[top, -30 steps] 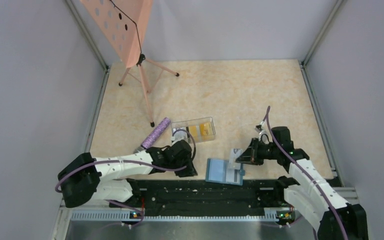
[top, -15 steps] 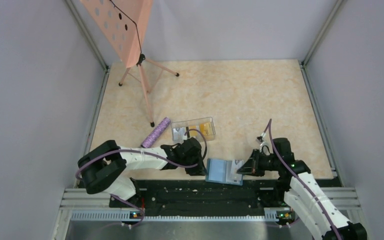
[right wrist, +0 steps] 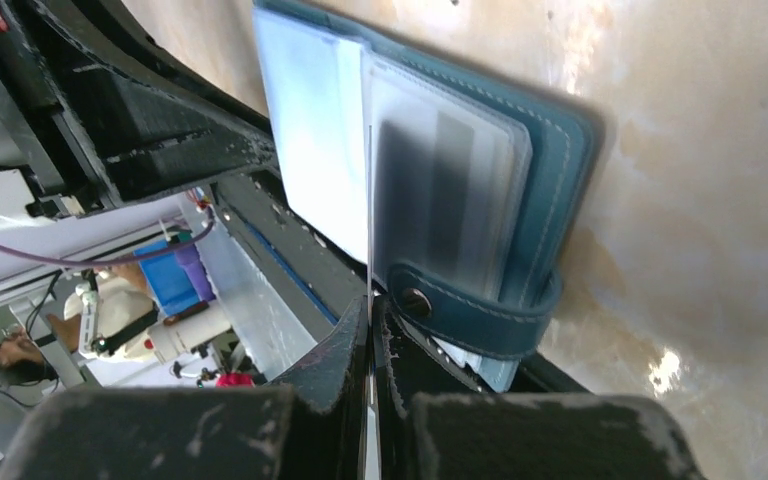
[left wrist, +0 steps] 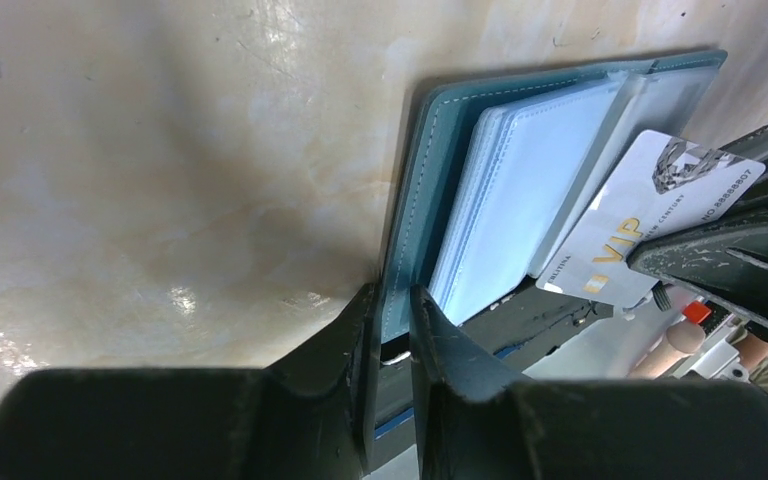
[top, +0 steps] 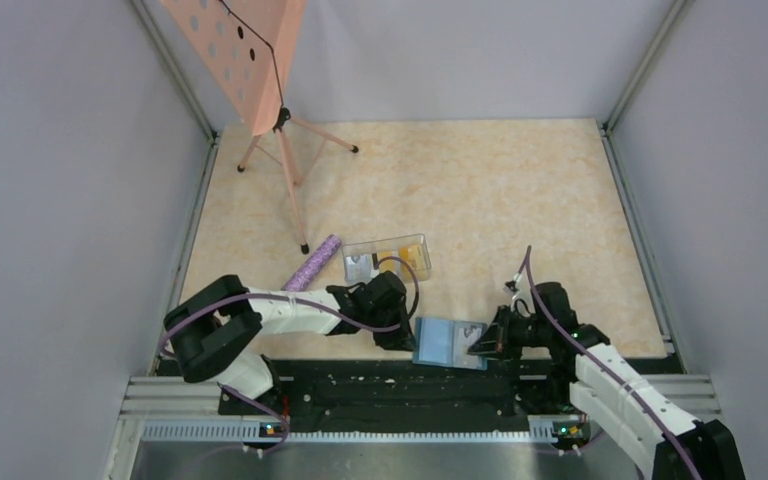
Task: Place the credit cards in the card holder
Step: Insert the credit card into the card holder.
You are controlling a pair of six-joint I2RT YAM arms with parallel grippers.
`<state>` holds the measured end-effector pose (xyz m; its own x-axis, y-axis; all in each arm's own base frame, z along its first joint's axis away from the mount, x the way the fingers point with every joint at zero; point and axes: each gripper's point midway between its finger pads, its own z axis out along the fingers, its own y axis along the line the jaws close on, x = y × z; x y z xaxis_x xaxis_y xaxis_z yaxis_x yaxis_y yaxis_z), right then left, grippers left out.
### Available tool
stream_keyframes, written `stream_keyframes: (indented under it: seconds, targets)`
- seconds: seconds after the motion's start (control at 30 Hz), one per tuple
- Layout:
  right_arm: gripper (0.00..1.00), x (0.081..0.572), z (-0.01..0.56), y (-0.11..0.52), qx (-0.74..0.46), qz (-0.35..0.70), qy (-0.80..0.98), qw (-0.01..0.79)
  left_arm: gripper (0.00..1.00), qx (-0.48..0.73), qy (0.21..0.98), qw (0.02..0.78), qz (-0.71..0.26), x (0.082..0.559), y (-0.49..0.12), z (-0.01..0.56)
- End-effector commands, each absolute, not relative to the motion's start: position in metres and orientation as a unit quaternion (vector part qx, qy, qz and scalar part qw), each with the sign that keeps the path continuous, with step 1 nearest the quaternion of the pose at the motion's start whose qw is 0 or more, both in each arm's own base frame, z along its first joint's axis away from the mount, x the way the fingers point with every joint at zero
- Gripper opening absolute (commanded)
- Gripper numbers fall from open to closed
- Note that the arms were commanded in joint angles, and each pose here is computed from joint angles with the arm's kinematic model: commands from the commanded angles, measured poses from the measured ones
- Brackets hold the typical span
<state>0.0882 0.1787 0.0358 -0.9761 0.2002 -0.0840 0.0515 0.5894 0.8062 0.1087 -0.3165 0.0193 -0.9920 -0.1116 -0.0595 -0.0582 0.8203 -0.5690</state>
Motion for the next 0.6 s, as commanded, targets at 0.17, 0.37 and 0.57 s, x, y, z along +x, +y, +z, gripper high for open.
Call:
stream_keyframes:
  seconds: [0.17,0.37,0.57]
  targets:
    - [0.0,0.11,0.04,0.189,0.049,0.466,0.876,0.115,0.2,-0.04,0.965,0.031,-0.258,0.102,-0.301,-0.002]
    - [0.0,0.115,0.035,0.192,0.046,0.468,0.875,0.112,0.18,-0.032,0.966,0.021,-0.254,0.1,-0.303,-0.006]
    - [0.0,0.117,0.032,0.197,0.042,0.477,0.873,0.095,0.16,-0.028,0.968,0.013,-0.248,0.097,-0.302,-0.011]
